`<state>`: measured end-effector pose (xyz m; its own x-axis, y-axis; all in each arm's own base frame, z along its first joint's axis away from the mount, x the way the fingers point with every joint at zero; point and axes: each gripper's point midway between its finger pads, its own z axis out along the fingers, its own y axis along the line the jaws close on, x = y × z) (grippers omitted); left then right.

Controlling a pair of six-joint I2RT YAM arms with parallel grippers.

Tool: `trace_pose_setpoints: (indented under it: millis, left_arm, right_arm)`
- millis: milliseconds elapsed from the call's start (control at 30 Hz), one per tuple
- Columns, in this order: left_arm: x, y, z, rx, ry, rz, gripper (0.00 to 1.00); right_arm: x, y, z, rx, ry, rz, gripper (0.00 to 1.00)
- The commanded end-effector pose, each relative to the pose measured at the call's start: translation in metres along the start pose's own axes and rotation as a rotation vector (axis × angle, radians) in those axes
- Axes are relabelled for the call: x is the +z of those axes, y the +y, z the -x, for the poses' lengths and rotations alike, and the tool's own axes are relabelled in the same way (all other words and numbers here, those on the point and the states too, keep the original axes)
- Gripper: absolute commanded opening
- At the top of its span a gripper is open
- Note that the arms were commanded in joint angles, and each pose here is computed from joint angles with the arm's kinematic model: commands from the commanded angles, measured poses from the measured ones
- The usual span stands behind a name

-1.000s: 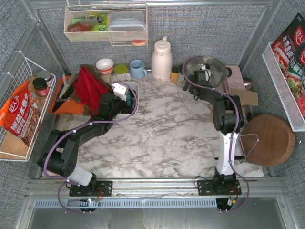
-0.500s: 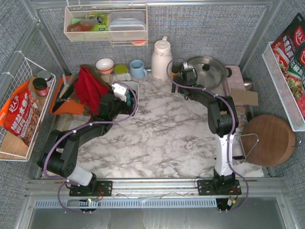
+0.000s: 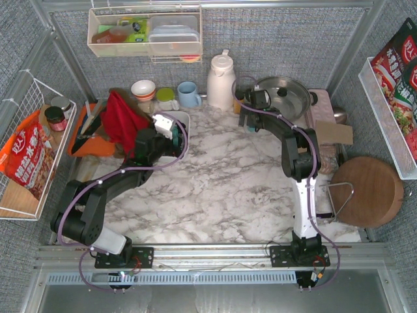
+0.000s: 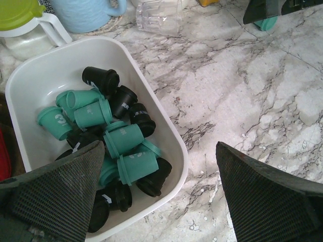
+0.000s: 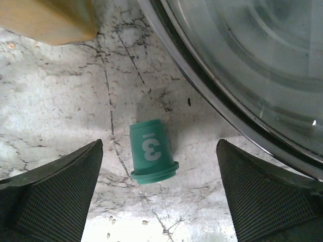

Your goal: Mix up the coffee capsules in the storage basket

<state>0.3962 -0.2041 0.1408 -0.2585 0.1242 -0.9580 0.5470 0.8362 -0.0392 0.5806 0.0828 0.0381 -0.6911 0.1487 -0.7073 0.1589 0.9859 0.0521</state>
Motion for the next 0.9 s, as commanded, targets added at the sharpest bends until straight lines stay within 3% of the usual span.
trace_pose_setpoints:
  millis: [0, 133, 200, 367, 467, 867]
  left_arm:
    - [0.000, -0.001, 0.008, 0.012, -0.028, -0.011, 0.99]
    - [0.000, -0.002, 0.009, 0.006, -0.032, -0.016, 0.99]
    - [0.000, -0.003, 0.009, 0.006, -0.032, -0.016, 0.99]
    - [-0.002, -0.002, 0.008, 0.009, -0.033, -0.011, 0.99]
    - [-0.002, -0.002, 0.007, 0.007, -0.033, -0.011, 0.99]
    - [-0.003, -0.005, 0.009, 0.008, -0.044, -0.025, 0.99]
  right_arm:
    - [0.000, -0.003, -0.006, 0.002, 0.043, -0.013, 0.99]
    - [0.006, 0.001, -0.009, 0.004, 0.079, 0.024, 0.99]
    - [0.007, 0.003, -0.009, 0.005, 0.084, 0.038, 0.94]
    - [0.007, 0.004, -0.009, 0.018, 0.085, 0.052, 0.59]
    - [0.007, 0.002, -0.010, 0.029, 0.086, 0.047, 0.46]
    - [-0.004, 0.007, -0.005, 0.011, 0.077, 0.072, 0.35]
